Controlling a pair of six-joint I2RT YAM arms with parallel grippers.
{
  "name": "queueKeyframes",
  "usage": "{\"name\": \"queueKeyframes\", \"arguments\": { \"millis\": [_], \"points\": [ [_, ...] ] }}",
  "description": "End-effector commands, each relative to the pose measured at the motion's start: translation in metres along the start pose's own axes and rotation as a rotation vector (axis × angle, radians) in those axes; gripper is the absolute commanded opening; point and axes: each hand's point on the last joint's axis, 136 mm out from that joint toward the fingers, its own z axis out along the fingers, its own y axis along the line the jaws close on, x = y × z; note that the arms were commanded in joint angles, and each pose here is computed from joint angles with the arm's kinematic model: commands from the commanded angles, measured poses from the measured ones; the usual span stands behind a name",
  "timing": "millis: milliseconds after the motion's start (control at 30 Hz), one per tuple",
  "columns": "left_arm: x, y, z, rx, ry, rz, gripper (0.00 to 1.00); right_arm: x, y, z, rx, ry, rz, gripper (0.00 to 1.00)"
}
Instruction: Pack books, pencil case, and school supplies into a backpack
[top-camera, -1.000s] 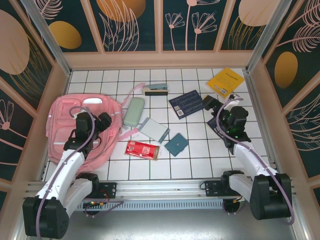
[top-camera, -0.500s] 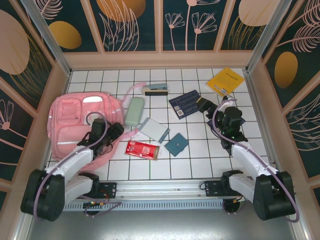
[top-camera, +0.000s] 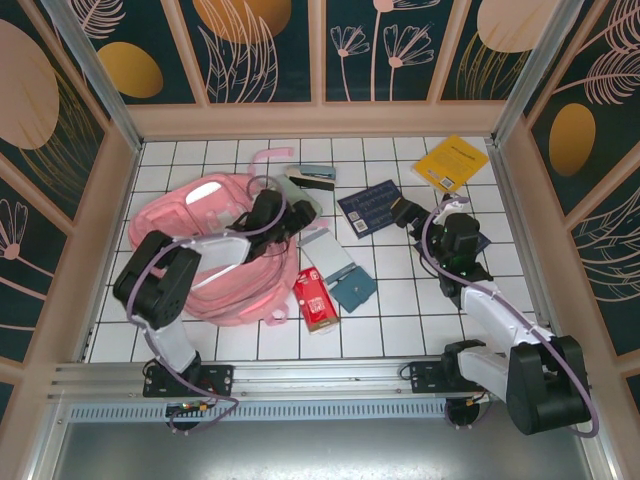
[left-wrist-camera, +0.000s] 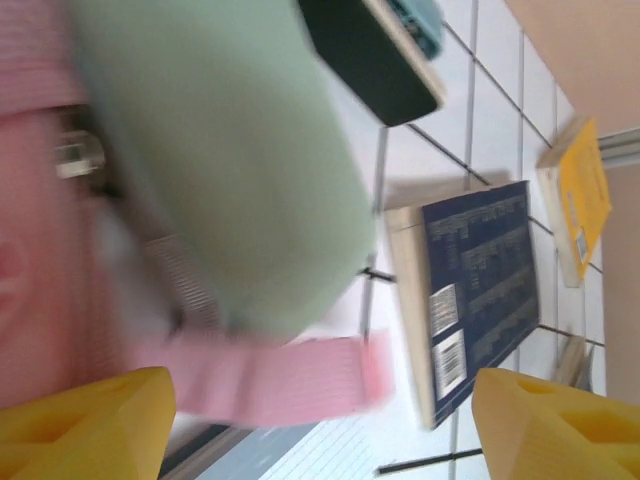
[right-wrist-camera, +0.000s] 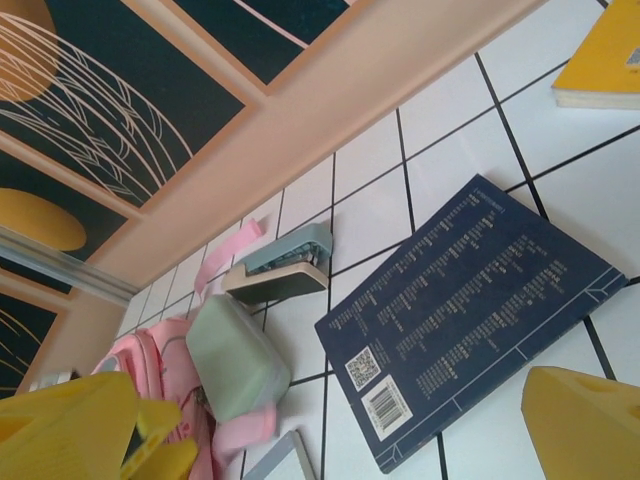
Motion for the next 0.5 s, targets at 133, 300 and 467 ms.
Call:
{"name": "queueKeyframes", "arguments": {
  "millis": [133,300,467],
  "points": [
    [-0.038,-0.04,-0.009,-0.035,-0.093,0.135,0.85,0.0,0.019,0.005,-0.032,0.006,-0.048,0.99],
    [-0.048,-0.022,-0.055,-0.156,-0.161,0.239,0.86,0.004,0.038,0.005,-0.089,0.041,-0.05,0.99],
    [-0.041,0.013,-0.096,-0.264,-0.181,0.304,0.86,0.009,0.046,0.001,-0.159,0.049,0.015,0.99]
  ]
}}
